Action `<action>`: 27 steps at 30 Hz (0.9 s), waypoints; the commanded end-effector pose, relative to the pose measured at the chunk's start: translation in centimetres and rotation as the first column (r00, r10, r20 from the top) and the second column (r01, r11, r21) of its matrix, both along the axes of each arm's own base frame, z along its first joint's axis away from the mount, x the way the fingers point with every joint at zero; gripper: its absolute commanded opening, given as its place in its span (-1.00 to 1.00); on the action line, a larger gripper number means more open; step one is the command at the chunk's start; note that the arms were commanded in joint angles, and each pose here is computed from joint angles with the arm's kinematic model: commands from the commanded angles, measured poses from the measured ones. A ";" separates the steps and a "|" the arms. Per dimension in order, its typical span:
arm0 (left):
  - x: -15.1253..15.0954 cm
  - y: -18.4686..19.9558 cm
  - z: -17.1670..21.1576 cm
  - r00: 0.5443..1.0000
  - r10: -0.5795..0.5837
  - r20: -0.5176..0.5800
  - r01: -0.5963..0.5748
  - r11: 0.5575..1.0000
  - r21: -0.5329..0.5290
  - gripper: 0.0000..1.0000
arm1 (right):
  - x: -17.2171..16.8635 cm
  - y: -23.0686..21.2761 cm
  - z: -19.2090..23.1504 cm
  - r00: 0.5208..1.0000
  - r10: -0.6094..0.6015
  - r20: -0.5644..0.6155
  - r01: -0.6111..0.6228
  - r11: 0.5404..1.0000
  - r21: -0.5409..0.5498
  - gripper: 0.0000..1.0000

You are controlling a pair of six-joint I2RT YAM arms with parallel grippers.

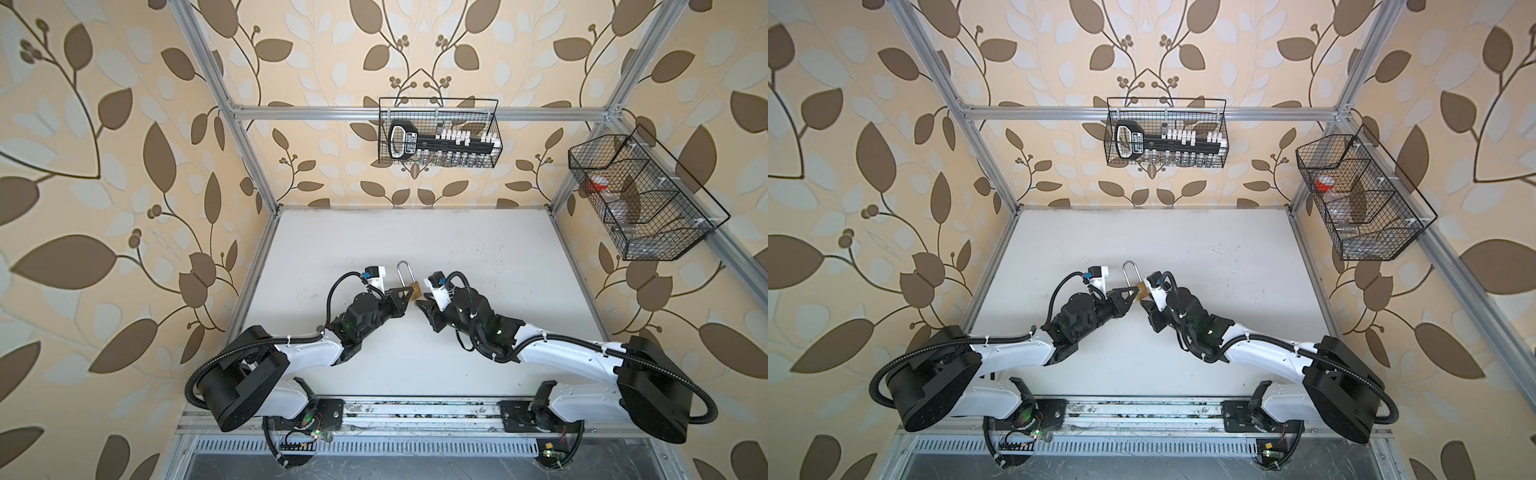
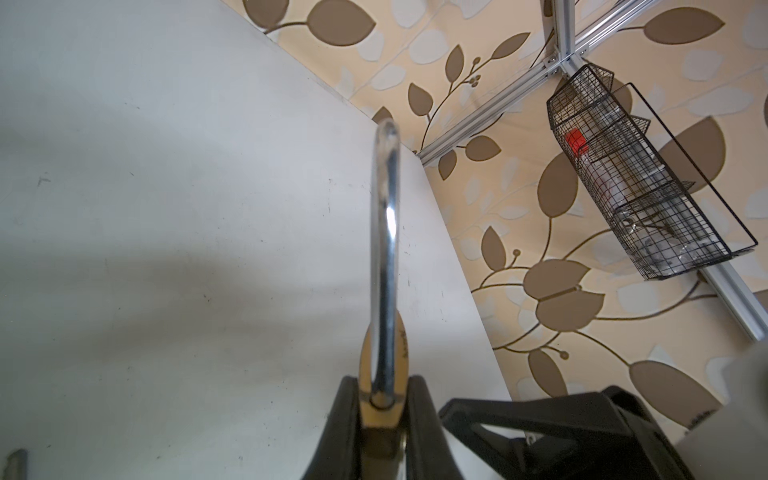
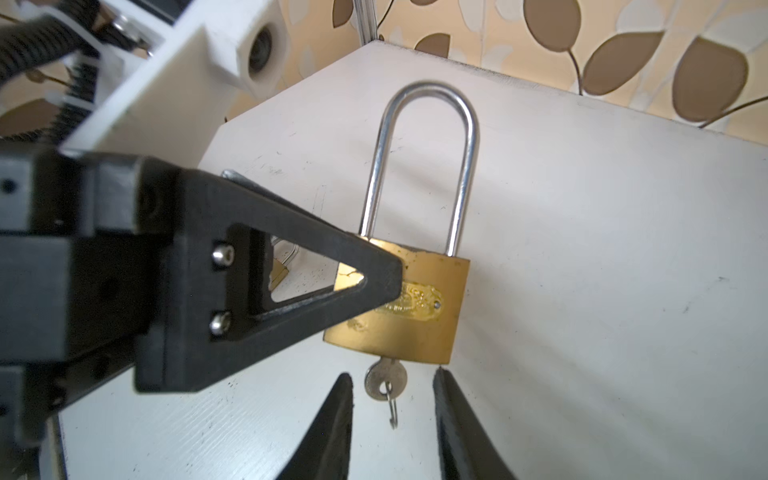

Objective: Unlock with the key
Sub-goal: 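Move the open right gripper toward the padlock body and hanging key, then close the right gripper on the silver key and twist it in the lock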

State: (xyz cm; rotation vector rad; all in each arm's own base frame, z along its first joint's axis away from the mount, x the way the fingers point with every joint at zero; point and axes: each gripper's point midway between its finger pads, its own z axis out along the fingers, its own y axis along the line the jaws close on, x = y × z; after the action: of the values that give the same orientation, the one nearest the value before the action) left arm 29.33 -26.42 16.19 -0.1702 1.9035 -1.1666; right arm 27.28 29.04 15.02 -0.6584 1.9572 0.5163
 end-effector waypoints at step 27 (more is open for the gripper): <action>0.4 -0.3 6.5 0.985 0.043 0.166 -0.015 0.986 -0.167 -1.00 | 1.0 1.1 -0.7 0.999 -0.040 0.014 0.041 0.996 -0.081 -0.49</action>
State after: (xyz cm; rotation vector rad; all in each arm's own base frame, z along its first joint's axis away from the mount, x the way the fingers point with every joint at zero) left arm 29.49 -26.27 17.77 -0.1972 1.8325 -1.1839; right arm 28.04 29.86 13.59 -0.6690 2.0028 0.4306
